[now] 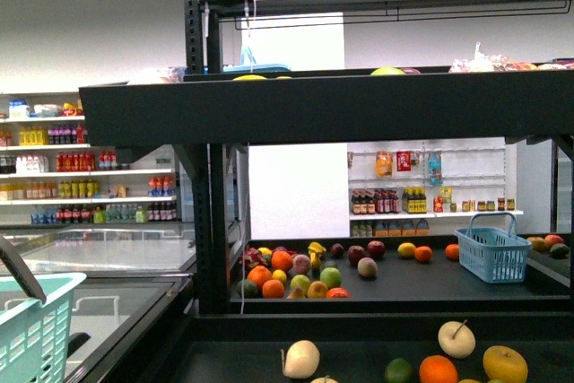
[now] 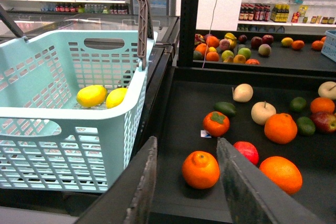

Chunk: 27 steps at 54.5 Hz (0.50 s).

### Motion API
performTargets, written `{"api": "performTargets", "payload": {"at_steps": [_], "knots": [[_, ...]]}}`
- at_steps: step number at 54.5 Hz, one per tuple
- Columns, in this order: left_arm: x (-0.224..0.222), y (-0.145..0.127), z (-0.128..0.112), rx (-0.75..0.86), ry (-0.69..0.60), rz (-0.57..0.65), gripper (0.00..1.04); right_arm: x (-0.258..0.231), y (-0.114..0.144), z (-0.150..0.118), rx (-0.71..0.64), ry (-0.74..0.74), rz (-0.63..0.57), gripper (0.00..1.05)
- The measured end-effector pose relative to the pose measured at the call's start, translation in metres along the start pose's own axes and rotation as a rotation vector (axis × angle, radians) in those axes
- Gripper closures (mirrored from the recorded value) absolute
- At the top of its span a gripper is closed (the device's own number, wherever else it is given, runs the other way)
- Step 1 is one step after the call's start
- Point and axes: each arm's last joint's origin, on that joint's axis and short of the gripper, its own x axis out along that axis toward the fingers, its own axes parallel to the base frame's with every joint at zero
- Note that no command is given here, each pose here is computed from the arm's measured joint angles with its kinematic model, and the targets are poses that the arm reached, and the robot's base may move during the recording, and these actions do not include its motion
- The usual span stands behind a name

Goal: Pick lemon from shelf

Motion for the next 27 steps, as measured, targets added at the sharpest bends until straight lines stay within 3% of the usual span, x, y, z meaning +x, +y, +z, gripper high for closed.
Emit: {"api": "performTargets", "payload": {"at_steps": [10,27], "knots": [[0.0000,0.0000,0.0000,0.000,0.000,0.000,0.07,0.0000,0.0000,0.0000,0.000,0.000,0.000,0.07],[0.0000,0.0000,0.0000,0.001,0.000,0.000,0.08,0.0000,0.0000,0.0000,0.000,0.000,0.000,0.07]]}}
